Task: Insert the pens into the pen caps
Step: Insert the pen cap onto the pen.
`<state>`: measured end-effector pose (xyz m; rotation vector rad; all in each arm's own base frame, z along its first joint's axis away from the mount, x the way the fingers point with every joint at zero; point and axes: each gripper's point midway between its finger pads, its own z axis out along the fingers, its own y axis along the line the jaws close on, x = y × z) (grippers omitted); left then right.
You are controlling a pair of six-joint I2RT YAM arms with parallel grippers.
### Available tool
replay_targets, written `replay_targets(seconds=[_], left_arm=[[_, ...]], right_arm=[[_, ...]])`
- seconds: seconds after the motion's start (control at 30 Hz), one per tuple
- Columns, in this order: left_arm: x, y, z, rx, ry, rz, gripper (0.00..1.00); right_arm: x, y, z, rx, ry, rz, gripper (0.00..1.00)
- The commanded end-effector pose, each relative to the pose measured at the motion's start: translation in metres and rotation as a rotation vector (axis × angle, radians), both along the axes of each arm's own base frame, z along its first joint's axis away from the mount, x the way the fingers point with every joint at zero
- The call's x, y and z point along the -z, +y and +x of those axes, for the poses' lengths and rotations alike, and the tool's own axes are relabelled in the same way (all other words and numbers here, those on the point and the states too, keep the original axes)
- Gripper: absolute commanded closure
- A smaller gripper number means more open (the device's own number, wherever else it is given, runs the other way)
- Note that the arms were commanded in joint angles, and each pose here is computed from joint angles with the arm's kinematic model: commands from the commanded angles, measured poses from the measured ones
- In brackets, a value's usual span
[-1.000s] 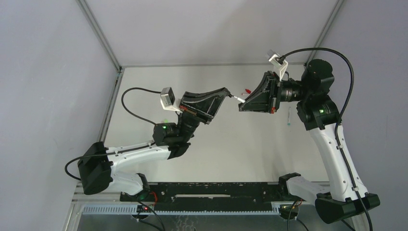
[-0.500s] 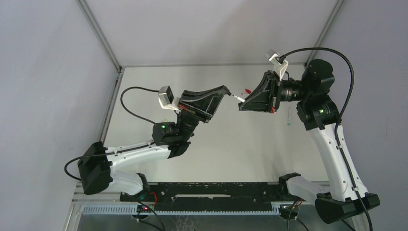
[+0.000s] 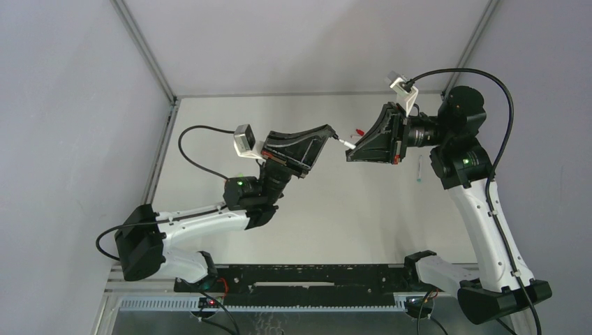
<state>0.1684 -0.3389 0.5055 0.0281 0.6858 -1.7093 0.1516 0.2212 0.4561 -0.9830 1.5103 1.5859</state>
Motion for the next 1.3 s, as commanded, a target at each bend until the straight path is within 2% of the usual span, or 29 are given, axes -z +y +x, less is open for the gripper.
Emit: replay_targets(seconds=[0.0, 0.7, 1.27], left_arm=[[-0.028, 0.012, -0.007, 0.011, -0.028, -0.086, 0.99], [-0.023, -0.005, -0.012, 0.109, -0.002, -0.084, 1.0], [0.04, -0.05, 0.0, 0.086, 0.09, 0.053, 1.0]], right_arm=[[-0.005, 0.001, -0.004, -0.011, -0.017, 0.009, 1.0], [-0.008, 0.004, 0.011, 0.04, -0.044, 0.024, 1.0], [0.014, -0.005, 0.034, 0.176, -0.126, -0.003, 1.0]])
